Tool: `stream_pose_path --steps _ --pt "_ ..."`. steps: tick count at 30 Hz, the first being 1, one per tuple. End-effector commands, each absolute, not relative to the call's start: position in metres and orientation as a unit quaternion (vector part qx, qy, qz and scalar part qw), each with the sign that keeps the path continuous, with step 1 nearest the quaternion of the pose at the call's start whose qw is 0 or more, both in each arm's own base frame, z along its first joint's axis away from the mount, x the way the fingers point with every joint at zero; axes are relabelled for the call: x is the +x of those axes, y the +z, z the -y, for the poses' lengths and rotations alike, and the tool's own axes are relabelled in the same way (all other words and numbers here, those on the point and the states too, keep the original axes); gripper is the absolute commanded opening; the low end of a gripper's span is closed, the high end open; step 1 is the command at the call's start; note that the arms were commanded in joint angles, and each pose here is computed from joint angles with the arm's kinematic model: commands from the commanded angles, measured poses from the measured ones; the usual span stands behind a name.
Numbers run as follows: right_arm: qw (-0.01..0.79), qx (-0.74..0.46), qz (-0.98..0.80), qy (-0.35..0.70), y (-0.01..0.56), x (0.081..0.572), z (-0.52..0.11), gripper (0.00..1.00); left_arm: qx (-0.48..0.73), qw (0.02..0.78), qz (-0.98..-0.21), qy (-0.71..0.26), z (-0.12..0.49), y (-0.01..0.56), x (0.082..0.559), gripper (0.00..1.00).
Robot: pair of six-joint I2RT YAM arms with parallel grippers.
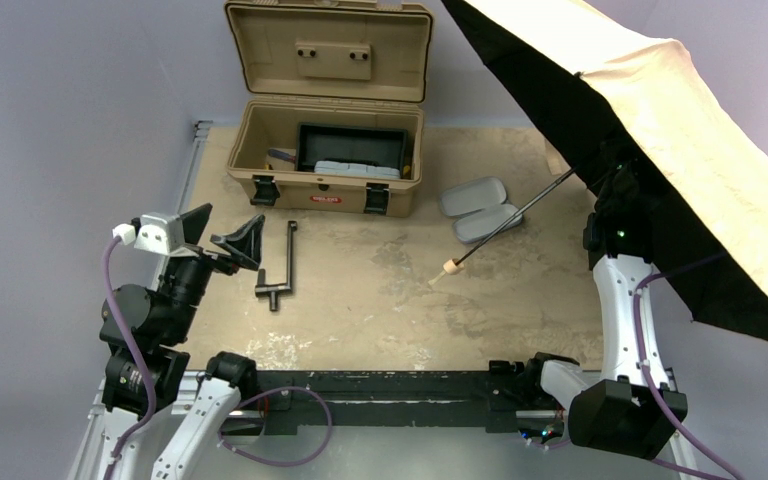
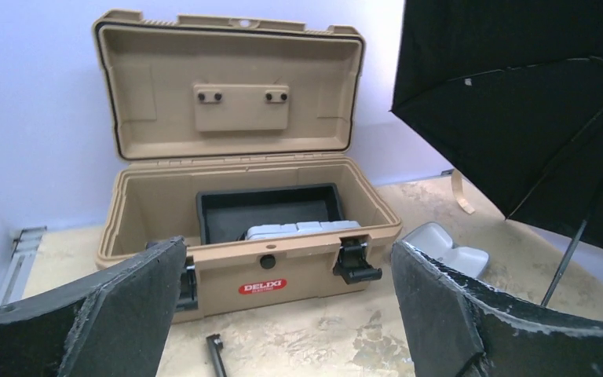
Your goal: Open the umbrella
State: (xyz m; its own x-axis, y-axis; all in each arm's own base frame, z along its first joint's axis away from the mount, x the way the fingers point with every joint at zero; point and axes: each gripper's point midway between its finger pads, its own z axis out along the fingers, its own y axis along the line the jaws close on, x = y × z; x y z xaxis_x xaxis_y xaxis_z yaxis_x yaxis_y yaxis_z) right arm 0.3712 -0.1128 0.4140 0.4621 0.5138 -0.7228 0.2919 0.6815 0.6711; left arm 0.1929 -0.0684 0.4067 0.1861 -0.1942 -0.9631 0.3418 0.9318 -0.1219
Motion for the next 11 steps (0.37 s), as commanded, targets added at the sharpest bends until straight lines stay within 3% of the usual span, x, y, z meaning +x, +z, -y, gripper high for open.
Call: stream_pose_path --steps 1,11 --pt "0.796 0.374 -0.467 0.092 0.454 0.356 0.109 0.00 0.117 0.792 -0.570 -0.186 0.082 0.432 0.182 1.00" --pt "0.806 0.355 -0.464 0.095 0.466 0.352 0.103 0.00 0.117 0.785 -0.576 -0.194 0.084 0.430 0.181 1.00"
